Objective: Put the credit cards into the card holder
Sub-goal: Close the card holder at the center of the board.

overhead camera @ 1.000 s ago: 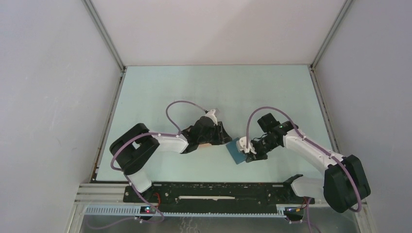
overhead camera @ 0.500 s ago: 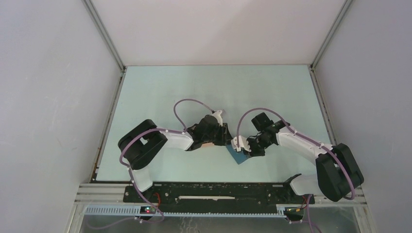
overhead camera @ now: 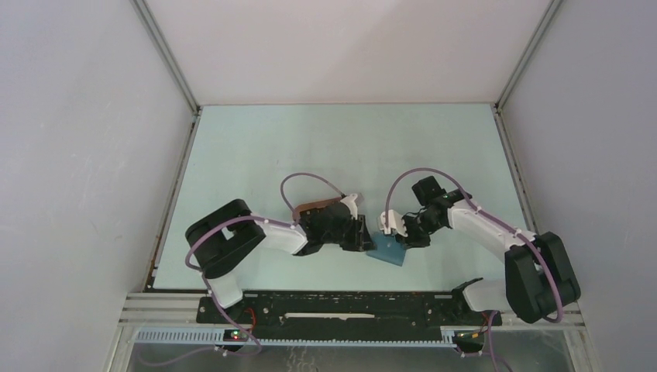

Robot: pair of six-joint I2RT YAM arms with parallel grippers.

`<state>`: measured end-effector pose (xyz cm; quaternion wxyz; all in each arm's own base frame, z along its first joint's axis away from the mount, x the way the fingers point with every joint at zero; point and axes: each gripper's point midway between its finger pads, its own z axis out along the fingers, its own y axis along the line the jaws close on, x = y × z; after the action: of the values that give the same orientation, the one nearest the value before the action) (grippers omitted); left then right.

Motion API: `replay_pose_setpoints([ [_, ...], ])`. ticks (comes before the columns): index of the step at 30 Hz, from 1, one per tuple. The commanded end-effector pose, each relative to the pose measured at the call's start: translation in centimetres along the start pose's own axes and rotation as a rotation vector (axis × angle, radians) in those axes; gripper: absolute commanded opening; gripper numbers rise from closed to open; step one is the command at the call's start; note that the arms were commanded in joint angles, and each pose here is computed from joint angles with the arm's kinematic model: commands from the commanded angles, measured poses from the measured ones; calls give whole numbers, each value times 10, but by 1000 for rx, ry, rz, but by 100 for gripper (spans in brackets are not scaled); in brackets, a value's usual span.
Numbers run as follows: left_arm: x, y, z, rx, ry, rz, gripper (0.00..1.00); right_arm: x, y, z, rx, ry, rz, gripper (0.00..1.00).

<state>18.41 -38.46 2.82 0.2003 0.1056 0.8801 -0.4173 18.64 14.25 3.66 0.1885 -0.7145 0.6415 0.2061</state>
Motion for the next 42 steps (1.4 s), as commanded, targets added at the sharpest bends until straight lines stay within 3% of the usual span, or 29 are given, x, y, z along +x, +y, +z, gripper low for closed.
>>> replay_pose_setpoints([
  [1, -3, -1, -21, -30, -69, -14, 38, -34, 11, -19, -19, -180, -21, 27],
  [7, -25, -3, -49, -81, -169, 50, 41, -67, -3, -37, 76, -320, -19, 45],
  [10, -31, -16, -55, -40, -192, 80, 41, -73, -13, -37, 111, -321, -5, 51],
  [20, -39, -53, -21, 102, -132, 116, 31, -52, -37, -23, 168, -203, 105, 46],
  [32, -26, -35, 0, 60, -76, 97, 29, -34, -52, -11, 187, -125, 166, 38],
  [42, -23, -24, 5, 12, -60, 93, 29, -42, -51, -9, 173, -144, 145, 32],
])
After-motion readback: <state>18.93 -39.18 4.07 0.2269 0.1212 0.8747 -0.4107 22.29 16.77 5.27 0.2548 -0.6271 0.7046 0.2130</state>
